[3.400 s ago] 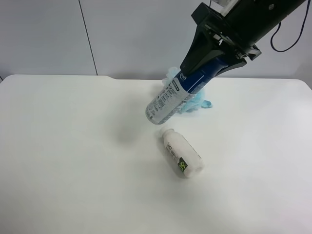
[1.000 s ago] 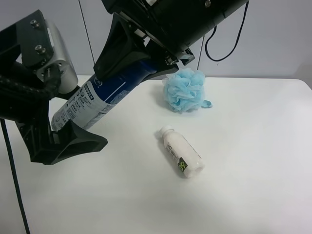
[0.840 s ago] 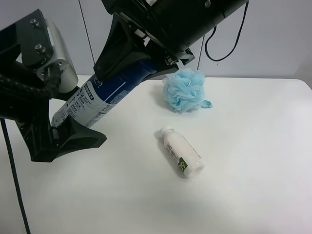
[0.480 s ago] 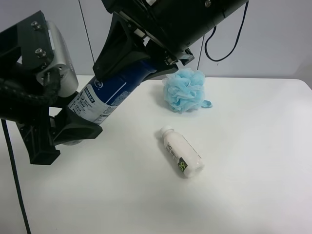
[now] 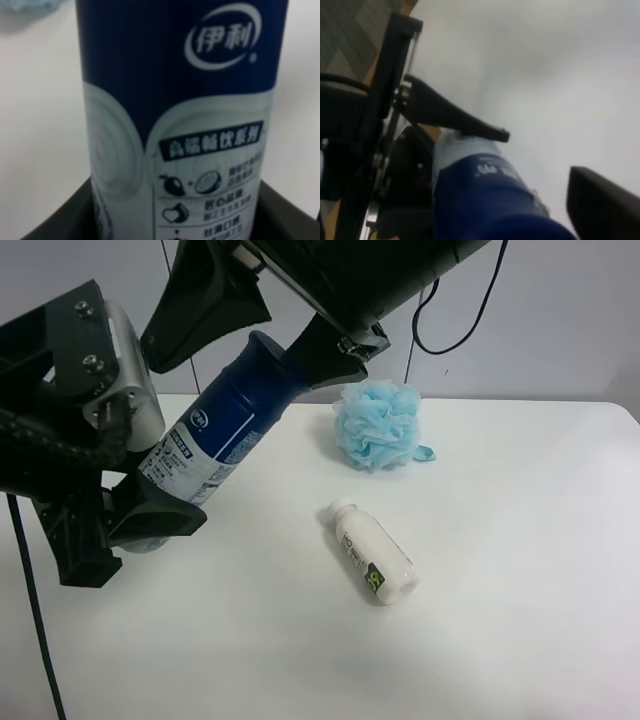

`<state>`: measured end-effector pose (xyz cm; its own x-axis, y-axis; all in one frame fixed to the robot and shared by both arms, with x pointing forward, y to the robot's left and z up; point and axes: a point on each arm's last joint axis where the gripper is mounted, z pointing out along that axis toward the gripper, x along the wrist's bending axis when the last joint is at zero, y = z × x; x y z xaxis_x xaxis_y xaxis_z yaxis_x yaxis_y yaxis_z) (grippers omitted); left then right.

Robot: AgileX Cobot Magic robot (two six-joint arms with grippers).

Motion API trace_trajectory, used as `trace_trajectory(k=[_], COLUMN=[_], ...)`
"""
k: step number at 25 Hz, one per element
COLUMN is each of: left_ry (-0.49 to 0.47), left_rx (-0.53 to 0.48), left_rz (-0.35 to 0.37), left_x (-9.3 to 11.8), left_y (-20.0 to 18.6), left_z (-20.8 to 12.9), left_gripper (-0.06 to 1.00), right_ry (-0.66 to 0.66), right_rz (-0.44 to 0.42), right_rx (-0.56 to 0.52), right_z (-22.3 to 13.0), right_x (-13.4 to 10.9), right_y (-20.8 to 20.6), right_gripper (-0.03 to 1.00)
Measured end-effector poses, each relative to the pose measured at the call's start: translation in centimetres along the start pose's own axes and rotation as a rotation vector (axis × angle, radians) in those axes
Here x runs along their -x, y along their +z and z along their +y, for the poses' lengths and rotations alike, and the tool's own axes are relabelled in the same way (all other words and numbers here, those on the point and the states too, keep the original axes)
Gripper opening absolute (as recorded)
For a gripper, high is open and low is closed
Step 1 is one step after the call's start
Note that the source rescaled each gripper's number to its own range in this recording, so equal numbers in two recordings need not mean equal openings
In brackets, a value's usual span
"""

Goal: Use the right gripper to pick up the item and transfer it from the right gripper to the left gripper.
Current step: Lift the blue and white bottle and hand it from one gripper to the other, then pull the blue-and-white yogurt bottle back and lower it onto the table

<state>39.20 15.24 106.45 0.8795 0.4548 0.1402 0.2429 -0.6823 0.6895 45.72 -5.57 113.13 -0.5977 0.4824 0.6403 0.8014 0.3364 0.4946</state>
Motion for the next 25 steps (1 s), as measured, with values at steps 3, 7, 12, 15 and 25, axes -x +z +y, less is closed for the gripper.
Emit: trace_trajectory(k=[3, 7, 12, 15, 25], left_ry=[0.000, 0.001, 0.003, 0.002, 0.001], left_rx=[-0.001, -0.002, -0.012, -0.012, -0.007], left_rz=[0.000, -0.001, -0.006, -0.007, -0.003], left_x=[0.0, 0.0, 0.1, 0.1, 0.0], left_y=[0.0, 0.0, 0.0, 0.0, 0.0], left_z=[0.0, 0.0, -0.1, -0.1, -0.1], left_gripper=[0.00, 0.00, 0.00, 0.00, 0.00], right_ry=[-0.004, -0.005, -0.010, -0.027, -0.150], right_rz=[-0.003, 0.003, 0.023, 0.019, -0.237], right_rx=[-0.001, -0.021, -0.104, -0.147, -0.133], right_z=[0.0, -0.2, -1.0, -1.5, -3.9], right_x=[0.0, -0.1, -0.3, -0.6, -2.0], right_y=[0.0, -0.1, -0.2, -0.7, -6.4], right_gripper=[0.97, 0.99, 0.99, 0.99, 1.00])
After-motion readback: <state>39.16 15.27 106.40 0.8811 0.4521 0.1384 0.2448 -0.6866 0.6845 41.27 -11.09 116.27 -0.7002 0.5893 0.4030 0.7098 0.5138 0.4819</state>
